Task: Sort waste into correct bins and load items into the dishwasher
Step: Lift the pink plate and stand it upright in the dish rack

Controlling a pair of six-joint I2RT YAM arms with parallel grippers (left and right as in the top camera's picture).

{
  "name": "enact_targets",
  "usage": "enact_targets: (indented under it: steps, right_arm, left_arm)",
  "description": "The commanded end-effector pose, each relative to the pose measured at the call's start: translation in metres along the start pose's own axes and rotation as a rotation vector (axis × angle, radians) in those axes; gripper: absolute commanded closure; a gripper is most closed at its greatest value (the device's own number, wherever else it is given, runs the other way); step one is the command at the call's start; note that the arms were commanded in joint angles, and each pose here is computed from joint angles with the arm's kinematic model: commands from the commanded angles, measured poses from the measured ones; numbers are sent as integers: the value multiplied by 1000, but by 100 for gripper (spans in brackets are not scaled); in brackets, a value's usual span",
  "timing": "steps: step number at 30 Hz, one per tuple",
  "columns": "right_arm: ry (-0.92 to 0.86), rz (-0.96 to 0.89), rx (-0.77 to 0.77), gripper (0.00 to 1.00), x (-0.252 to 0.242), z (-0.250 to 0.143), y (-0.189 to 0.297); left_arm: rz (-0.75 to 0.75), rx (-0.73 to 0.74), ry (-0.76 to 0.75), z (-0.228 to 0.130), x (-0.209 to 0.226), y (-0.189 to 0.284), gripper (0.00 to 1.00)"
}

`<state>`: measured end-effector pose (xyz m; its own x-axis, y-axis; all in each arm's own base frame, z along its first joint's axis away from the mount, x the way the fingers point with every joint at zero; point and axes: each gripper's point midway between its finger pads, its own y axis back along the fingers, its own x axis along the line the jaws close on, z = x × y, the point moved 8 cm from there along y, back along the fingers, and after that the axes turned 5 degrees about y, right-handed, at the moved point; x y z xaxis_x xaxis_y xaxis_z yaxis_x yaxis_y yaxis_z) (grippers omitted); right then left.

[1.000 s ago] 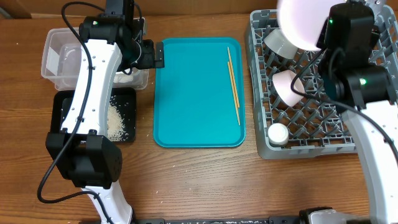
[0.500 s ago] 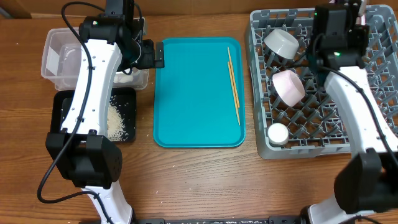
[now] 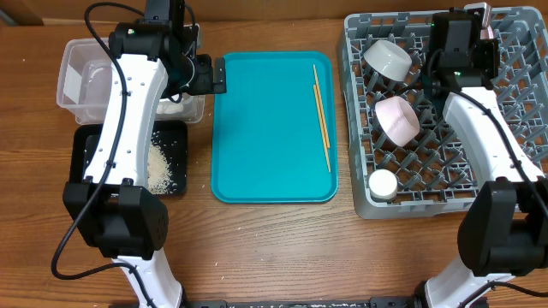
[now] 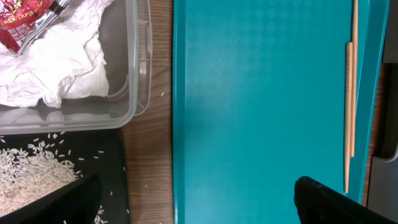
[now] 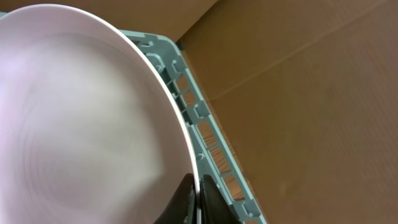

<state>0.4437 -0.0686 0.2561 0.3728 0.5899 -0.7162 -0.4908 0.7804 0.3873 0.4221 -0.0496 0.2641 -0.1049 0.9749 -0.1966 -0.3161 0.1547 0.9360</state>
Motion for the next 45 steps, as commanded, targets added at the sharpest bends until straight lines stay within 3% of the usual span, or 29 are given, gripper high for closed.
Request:
enact_targets:
  steps: [1,3,4,5,8,11,17,22,32,40,45]
  right_arm:
    - [14,57,-6,96,6,-1,-1]
    - [30,97,-10,90,12,-2,1]
    - [26,114,-12,81,13,-2,1]
    - [3,117,-9,66,13,-2,1]
    - [-94,118,-2,55,14,-3,1]
    - [-199,120,-2,26,10,-1,3]
    - [-318,209,-91,0,-25,15,35]
    - [-428,370,-238,0,-72,28,87]
    - [-417,1053,-504,0,-105,22,198]
    - [-348,1503,-413,0,-90,0,236]
    - [-272,1742,-410,0,-62,8,245]
  left_arm:
    - [-11,-55,-6,3,-4,20,0]
    - [-11,-55,-6,3,-4,20,0]
    - [-12,-55,-6,3,-4,20,0]
    - [-12,-55,-6,3,-4,20,0]
    - [-11,-55,-6,3,-4,20,0]
    - [-11,-55,-6,3,-4,20,0]
    - [-12,-55,-7,3,-4,20,0]
    - [-11,-55,-6,3,-4,20,0]
    - [-11,-55,-6,3,-4,20,0]
    - [-12,-55,-6,3,-4,20,0]
    - [-11,-55,-6,3,-4,20,0]
